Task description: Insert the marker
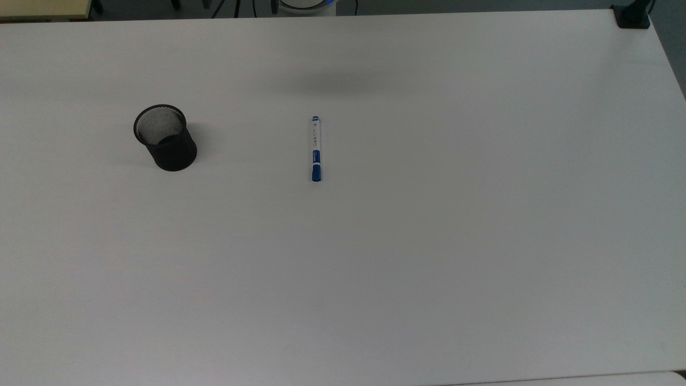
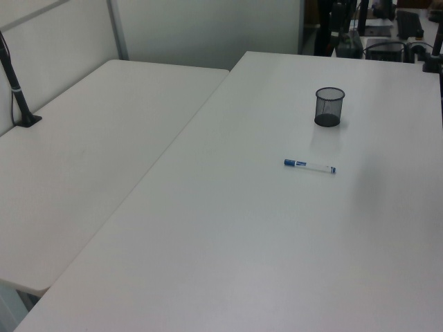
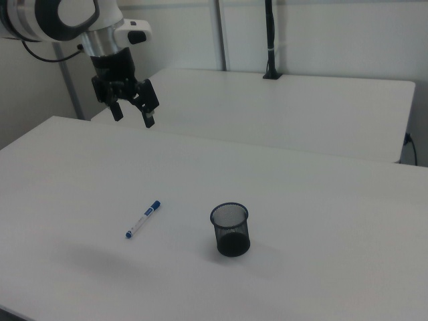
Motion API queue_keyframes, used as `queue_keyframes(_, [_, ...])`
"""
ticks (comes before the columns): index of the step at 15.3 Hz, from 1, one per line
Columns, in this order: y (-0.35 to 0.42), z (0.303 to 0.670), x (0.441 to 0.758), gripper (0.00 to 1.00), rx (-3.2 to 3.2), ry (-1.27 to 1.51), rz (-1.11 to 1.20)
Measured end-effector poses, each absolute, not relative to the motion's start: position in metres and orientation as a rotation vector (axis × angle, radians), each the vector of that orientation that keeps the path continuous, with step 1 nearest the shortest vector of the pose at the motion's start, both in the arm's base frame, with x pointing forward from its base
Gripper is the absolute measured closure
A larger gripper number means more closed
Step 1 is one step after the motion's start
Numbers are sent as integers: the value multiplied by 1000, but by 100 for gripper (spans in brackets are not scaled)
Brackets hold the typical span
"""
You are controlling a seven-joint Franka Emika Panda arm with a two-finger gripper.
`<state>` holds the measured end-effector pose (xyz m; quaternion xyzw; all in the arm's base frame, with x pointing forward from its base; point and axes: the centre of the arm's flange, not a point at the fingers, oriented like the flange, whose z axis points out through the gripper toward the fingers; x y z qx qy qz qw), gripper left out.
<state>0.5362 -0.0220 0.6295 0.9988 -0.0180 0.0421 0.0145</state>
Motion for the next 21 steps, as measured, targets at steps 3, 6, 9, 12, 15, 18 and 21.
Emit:
queue_keyframes(3, [-21,621,536,0,3109,37,103])
queue_keyframes(6, [-20,600,540,0,3081,262,32])
queue_keyframes(9, [-10,573,550,0,3051,360,-50])
queue_keyframes(12, [19,540,558,0,3016,310,-45])
queue_keyframes(15, [46,491,563,0,2989,184,52])
queue_keyframes(18, [53,444,569,0,3000,161,68])
queue_keyframes(21, [55,411,580,0,3012,171,51])
